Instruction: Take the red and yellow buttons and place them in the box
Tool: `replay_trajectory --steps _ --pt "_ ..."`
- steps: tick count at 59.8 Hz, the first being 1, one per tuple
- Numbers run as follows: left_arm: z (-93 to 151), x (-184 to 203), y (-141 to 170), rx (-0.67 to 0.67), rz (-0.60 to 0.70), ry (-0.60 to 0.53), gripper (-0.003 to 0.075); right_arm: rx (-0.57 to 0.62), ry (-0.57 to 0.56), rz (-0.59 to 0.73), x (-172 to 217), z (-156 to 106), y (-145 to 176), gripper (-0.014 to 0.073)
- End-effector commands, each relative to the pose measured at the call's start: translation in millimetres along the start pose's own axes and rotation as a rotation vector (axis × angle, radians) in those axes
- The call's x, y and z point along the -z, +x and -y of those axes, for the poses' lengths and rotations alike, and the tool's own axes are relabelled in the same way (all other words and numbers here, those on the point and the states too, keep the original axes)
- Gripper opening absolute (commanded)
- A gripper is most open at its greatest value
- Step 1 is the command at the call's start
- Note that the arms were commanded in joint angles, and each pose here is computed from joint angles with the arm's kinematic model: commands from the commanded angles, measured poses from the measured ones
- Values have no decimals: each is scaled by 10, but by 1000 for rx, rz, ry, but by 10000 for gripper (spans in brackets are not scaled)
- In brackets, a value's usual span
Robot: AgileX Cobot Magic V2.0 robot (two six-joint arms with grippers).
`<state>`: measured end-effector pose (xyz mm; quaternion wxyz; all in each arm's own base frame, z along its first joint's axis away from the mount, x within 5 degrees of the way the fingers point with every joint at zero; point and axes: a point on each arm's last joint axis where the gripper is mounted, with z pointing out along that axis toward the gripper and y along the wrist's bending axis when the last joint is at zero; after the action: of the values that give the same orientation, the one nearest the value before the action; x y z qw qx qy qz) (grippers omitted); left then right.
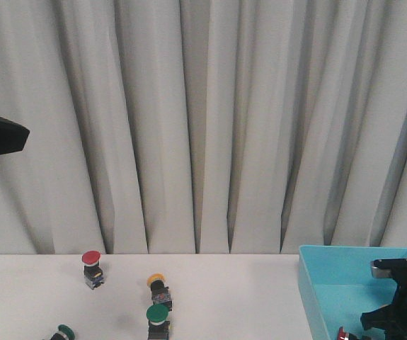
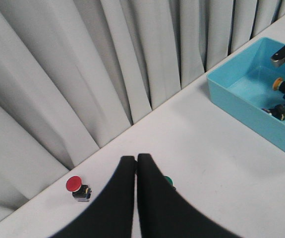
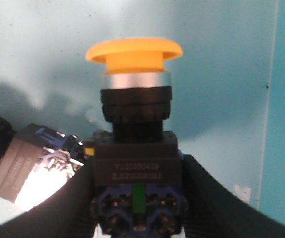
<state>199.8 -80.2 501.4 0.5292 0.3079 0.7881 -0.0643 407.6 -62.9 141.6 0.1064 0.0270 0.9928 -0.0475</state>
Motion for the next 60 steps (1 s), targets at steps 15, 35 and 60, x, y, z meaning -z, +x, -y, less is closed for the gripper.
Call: replay_trajectory --steps 15,35,60 --pt "-4 109 -112 24 97 -12 -6 11 13 64 248 56 -82 465" --pt "-6 109 -115 24 100 -13 -6 -17 -116 385 1304 11 -349 477" --pt "-32 116 -165 23 156 -41 -6 119 -327 1255 4135 -135 406 31"
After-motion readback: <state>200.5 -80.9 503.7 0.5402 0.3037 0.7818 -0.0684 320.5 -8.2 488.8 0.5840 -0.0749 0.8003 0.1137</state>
